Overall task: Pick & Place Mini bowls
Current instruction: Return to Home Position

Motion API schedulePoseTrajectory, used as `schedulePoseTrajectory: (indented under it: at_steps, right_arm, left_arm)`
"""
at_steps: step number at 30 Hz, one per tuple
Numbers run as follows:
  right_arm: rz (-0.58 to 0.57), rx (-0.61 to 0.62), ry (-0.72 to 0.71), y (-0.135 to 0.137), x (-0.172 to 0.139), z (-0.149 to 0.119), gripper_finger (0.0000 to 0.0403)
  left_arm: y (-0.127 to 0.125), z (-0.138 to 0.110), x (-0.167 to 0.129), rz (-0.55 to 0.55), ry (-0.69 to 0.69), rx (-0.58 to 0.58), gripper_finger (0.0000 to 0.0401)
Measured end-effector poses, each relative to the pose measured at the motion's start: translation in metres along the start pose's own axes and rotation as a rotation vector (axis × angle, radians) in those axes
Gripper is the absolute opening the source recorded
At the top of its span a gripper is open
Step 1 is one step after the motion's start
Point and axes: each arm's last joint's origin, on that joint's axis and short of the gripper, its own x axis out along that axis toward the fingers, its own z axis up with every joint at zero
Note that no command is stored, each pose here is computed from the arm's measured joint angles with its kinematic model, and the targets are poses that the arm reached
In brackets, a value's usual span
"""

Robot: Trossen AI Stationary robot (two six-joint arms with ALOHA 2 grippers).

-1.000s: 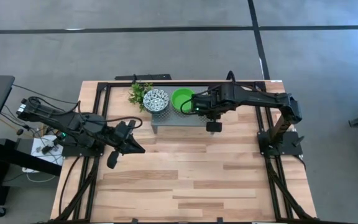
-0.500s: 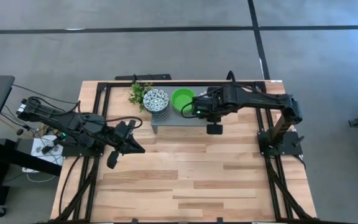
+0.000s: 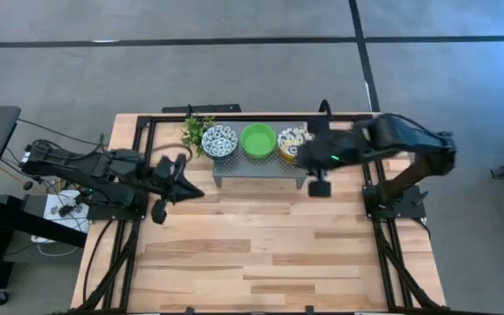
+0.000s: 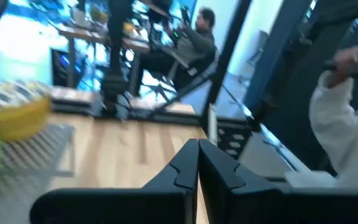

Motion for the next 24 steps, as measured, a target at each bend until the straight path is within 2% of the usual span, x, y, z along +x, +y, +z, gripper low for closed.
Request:
schedulePoseTrajectory:
  at_steps: [3,6,11,16,24]
  right_arm:
    - [0.088,-0.045,-0.144,0.016,-0.018,-0.008,0.0077]
    - [0.147,-0.075,-0.237,0.03,-0.029,-0.028,0.0077]
    - [0.205,-0.117,-0.363,0.052,-0.011,-0.078,0.0077]
    - [0.22,-0.073,-0.565,0.06,0.014,-0.127,0.0077]
    - [0.165,0.056,-0.788,0.048,0.036,-0.192,0.0077]
  left_arm:
    - [0.008,0.008,-0.014,0.044,-0.058,0.021,0.0012]
    - [0.013,0.014,-0.035,0.086,-0.106,0.045,0.001]
    - [0.015,0.01,-0.068,0.12,-0.123,0.099,0.0011]
    - [0.019,-0.017,-0.078,0.125,-0.149,0.105,0.0011]
    - [0.033,-0.068,-0.089,0.347,-0.183,0.062,0.0012]
